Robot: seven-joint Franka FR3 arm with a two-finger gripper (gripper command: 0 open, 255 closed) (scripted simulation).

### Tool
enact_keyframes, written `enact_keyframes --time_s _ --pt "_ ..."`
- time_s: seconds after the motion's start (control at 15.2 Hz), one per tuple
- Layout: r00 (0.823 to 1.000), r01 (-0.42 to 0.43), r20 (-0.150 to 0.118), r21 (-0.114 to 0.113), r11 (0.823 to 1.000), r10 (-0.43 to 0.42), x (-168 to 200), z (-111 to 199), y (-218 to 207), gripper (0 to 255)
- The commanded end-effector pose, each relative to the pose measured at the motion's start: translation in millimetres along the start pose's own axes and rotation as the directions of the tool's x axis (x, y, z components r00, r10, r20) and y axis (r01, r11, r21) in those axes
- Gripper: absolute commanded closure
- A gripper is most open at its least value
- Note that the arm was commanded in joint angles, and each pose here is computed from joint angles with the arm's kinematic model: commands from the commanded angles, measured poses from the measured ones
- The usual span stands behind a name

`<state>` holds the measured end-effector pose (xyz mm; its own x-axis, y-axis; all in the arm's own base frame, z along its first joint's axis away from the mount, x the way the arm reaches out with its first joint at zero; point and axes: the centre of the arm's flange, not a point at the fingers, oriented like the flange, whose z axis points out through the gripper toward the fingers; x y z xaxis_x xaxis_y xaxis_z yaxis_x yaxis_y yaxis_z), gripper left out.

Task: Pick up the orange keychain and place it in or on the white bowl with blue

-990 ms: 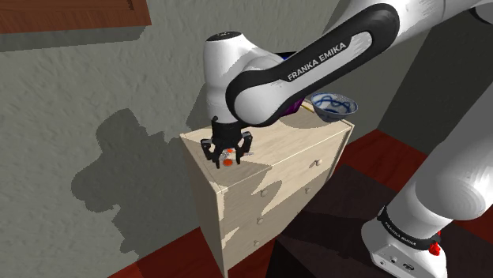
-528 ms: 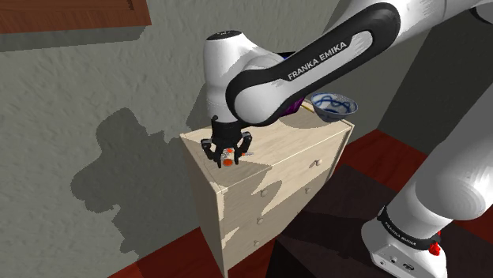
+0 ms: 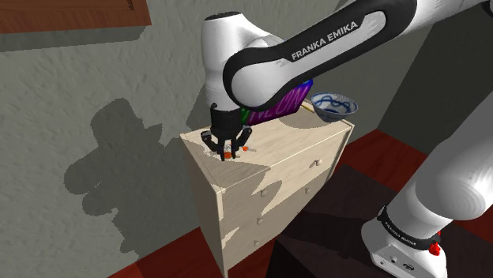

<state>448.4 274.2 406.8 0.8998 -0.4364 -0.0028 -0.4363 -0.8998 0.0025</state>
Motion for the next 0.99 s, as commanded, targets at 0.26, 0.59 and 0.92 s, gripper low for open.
enact_keyframes --time_s 0.26,0.59,0.92 --pt "1.000 0.000 0.000 0.000 1.000 0.000 0.0 -32.0 0.9 255" --pt "1.000 0.000 0.000 0.000 1.000 0.000 -0.1 -58.4 1.0 255" --pt "1.000 0.000 0.000 0.000 1.000 0.000 -0.2 -84.8 1.1 255"
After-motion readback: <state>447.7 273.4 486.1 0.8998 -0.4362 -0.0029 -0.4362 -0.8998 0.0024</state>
